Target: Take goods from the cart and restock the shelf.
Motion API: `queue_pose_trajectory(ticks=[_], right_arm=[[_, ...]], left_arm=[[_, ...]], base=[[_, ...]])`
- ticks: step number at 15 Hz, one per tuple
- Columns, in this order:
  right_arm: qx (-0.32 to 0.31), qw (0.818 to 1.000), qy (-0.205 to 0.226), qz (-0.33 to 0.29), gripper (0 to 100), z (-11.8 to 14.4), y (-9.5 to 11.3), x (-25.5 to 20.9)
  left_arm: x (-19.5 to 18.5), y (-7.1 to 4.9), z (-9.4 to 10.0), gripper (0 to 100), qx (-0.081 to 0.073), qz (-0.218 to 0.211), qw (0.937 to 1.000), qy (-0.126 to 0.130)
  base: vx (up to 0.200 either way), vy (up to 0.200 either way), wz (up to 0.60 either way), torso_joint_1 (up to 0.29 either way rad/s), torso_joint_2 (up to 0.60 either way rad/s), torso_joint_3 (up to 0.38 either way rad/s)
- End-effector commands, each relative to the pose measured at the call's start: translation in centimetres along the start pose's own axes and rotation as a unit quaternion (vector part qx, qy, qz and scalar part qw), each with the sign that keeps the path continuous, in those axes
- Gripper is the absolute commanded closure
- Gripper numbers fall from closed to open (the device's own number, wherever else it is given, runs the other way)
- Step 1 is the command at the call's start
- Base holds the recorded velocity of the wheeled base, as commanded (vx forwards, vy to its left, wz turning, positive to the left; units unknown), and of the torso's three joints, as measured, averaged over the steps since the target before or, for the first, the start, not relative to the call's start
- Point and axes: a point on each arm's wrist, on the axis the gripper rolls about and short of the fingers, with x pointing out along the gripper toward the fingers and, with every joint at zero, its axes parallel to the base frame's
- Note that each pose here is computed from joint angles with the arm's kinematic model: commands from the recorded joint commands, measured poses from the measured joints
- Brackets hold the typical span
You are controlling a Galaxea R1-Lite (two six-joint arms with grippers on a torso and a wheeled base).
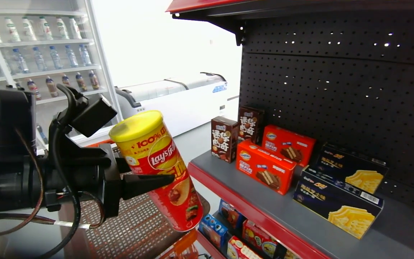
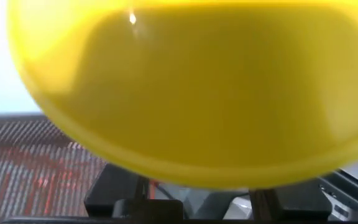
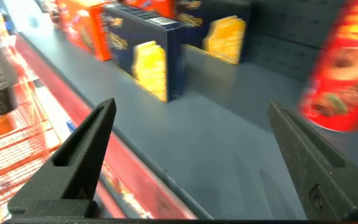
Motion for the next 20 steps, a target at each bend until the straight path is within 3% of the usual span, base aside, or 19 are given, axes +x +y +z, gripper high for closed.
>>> queue_pose_trajectory(ticks=[1,5,10,20], right_arm=[[0.0,1.0,0.0,0.001,0,0.0,0.0,0.0],[0.0,1.0,0.0,0.0,0,0.0,0.0,0.0],[0.0,1.0,0.0,0.001,0,0.0,0.0,0.0],[0.0,1.0,0.0,0.001,0,0.0,0.0,0.0]], left_arm=[[0.2,-0.5,0.2,100,0.006,-0.01,0.9999,-0.002],[0.5,-0.7,0.3,100,0.009,-0.018,0.9998,-0.002],[0.9,-3.2,0.6,100,0.029,-0.069,0.9972,-0.003],[0.8,-3.4,0.6,100,0.031,-0.071,0.997,-0.003]], base=[[0.0,0.0,-0.6,0.007,-0.01,0.002],[0.0,0.0,-0.6,0.004,0.0,0.004],[0.0,0.0,-0.24,0.001,0.0,0.001],[0.0,0.0,-0.06,0.0,0.0,0.0]])
